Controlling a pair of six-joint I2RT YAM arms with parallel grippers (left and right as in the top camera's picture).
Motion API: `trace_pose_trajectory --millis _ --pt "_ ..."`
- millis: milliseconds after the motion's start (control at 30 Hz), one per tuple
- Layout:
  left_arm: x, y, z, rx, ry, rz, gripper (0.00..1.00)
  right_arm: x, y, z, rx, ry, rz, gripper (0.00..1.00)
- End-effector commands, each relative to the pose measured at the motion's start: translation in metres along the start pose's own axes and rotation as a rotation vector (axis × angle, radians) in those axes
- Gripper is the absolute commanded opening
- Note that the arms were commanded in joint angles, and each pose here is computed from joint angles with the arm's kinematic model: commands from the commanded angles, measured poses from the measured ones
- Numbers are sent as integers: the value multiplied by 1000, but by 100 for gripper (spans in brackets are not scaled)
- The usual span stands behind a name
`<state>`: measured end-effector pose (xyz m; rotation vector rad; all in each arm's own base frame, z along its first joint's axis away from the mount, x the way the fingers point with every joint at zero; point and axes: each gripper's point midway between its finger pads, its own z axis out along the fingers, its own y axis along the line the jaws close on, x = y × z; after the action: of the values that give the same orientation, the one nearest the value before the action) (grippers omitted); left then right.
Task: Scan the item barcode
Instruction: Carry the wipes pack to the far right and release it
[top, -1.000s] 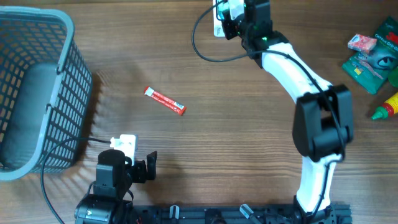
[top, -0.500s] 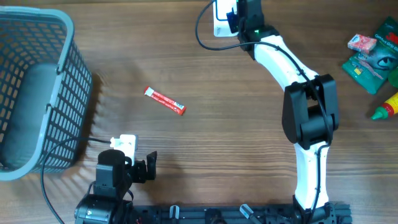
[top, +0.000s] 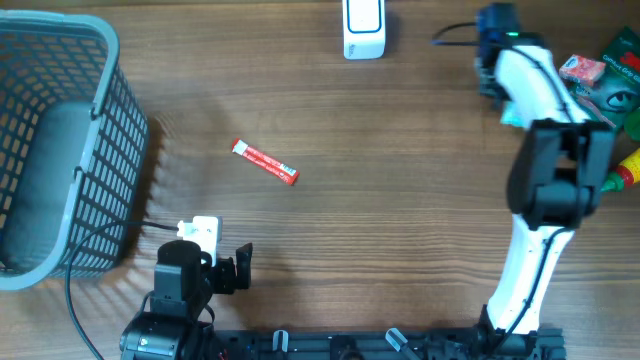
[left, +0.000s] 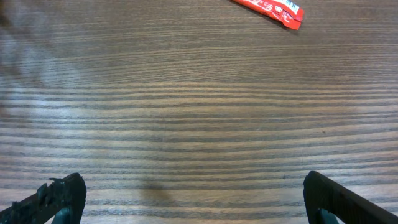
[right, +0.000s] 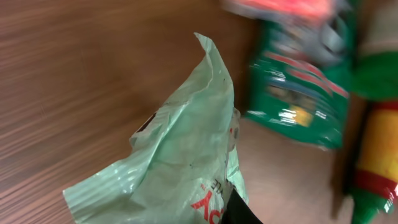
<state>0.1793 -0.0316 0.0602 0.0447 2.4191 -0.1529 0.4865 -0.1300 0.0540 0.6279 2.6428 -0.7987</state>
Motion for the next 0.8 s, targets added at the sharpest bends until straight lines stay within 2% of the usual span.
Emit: trace_pose_trajectory --millis 0,67,167,233,267,400,467,500,533,567,600,633,767 --pt "0 1 0 -6 -3 2 100 -14 -68 11 80 1 240 4" --pt "0 1 0 -6 -3 2 100 -17 -87 24 76 11 293 4" --pt "0 1 0 -6 -3 2 100 -18 -104 39 39 36 280 5" --pt "0 1 0 -6 -3 2 100 -12 -114 45 39 65 296 24" --pt "0 1 0 -6 -3 2 100 -7 -121 48 49 83 315 37" --pt "0 1 0 -6 -3 2 100 6 -138 49 78 137 405 19" --pt "0 1 0 -6 -3 2 100 8 -146 46 87 144 460 20" --pt "0 1 0 -6 -3 2 100 7 -148 41 78 140 479 31" --pt "0 1 0 -6 -3 2 100 4 -149 35 60 131 483 58" --pt "0 1 0 -6 -3 2 100 0 -148 28 30 123 475 79" --pt "0 1 0 -6 -3 2 100 -5 -146 19 -4 109 460 94" --pt "0 1 0 -6 -3 2 100 -8 -144 11 -35 98 454 100" --pt "0 1 0 -6 -3 2 100 -27 -121 -40 -266 49 466 100"
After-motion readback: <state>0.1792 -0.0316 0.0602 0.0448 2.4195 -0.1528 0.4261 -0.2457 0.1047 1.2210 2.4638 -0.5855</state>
